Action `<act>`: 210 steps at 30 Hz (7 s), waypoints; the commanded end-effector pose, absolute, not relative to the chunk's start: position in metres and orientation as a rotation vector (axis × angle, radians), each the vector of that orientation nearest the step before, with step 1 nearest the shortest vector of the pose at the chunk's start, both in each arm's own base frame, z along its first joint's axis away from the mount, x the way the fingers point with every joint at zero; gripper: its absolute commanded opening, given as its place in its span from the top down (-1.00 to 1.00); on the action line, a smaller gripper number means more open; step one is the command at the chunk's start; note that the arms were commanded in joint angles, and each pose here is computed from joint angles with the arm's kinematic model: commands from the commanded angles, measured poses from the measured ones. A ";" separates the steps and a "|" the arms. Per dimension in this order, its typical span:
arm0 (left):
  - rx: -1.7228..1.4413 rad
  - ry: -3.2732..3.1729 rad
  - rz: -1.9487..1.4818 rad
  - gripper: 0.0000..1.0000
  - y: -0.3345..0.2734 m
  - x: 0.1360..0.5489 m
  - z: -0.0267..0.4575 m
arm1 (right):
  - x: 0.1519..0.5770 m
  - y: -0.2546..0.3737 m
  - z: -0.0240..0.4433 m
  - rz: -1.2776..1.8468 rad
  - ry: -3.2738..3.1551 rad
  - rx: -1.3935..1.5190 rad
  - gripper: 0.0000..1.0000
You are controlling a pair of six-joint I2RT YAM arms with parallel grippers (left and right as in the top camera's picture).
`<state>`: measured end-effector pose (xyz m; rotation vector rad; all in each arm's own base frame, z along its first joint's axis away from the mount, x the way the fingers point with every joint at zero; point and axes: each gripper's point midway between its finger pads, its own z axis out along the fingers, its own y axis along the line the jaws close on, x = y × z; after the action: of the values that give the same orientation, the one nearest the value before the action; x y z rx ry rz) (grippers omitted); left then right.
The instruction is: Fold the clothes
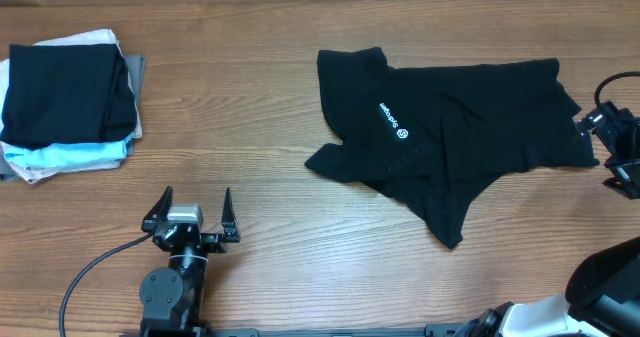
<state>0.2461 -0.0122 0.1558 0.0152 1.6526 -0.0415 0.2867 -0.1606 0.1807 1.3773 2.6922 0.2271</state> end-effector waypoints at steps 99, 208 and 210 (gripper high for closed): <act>0.486 2.678 -0.229 0.92 -0.252 0.541 0.048 | 0.289 -0.162 0.191 0.219 2.658 1.363 -1.00; 0.140 2.125 -0.408 -1.00 -0.160 0.661 0.213 | 0.289 -0.162 0.191 0.219 2.658 1.363 -1.00; 0.170 2.192 -0.420 -1.00 -0.176 0.633 0.229 | 0.289 -0.162 0.191 0.219 2.658 1.363 -1.00</act>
<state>0.6592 -0.1369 0.1220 0.0728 2.3179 -0.3126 0.2869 -0.1607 0.1807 1.3774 2.6913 0.2269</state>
